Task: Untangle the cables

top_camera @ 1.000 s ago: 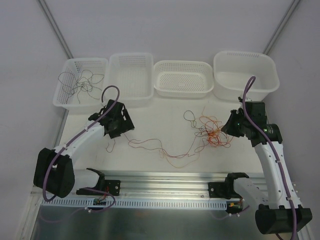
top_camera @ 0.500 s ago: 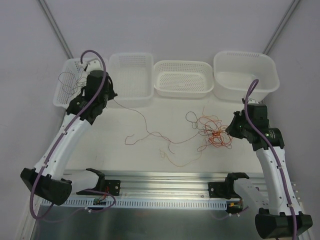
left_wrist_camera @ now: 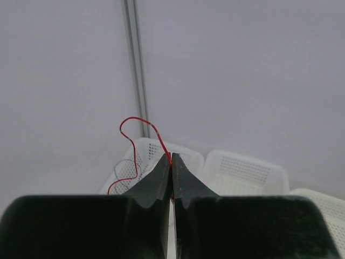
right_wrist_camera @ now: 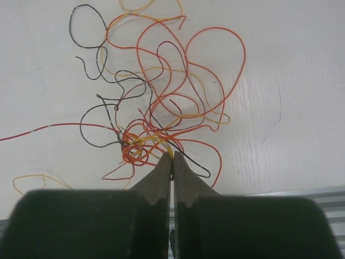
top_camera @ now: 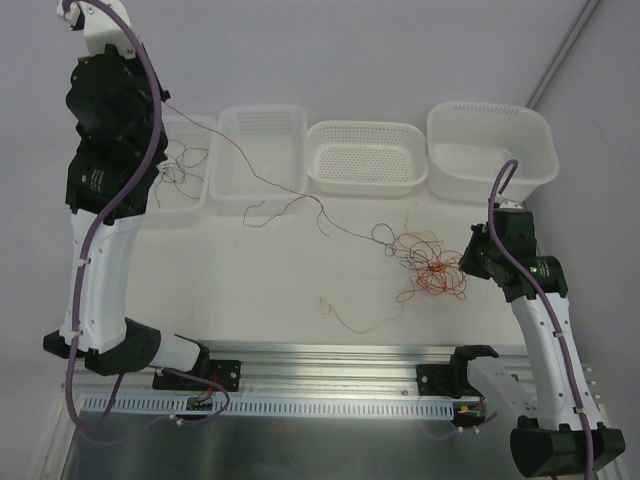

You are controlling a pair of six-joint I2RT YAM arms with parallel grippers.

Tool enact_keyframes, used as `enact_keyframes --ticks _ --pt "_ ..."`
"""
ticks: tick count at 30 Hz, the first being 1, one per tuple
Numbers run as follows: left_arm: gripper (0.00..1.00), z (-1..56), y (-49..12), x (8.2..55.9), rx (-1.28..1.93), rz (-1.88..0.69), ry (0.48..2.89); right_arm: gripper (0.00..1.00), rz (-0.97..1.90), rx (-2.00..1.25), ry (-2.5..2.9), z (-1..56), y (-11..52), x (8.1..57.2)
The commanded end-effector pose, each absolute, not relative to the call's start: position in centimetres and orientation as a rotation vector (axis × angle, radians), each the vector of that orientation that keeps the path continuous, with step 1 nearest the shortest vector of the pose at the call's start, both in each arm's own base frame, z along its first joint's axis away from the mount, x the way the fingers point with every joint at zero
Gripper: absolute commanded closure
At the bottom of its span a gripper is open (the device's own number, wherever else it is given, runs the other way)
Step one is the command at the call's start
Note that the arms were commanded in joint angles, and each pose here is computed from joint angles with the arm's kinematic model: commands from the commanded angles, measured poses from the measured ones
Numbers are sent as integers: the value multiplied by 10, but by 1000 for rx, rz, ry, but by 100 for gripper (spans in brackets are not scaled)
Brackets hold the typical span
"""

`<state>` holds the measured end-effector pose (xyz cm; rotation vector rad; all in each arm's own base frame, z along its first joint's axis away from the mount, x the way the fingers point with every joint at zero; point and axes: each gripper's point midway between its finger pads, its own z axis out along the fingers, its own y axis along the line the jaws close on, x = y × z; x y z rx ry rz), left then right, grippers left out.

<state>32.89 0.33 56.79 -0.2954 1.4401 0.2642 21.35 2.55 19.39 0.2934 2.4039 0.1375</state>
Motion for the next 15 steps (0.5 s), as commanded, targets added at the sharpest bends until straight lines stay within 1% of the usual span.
enact_keyframes --ticks 1,4,6,8,10,15 --pt "100 594 36 336 -307 510 1411 99 10 329 2421 187 8 203" --pt "100 614 57 326 -379 539 1349 99 -58 372 2431 181 -1 200" --pt "100 618 63 324 -409 506 1324 99 -80 403 2430 183 -5 199" --pt "100 619 74 321 -436 517 1311 99 -162 447 2416 187 -16 197" --pt "100 615 80 325 -439 533 1319 99 -246 512 2358 197 -31 196" --pt "100 594 97 337 -450 605 1370 99 -306 653 2298 208 -52 193"
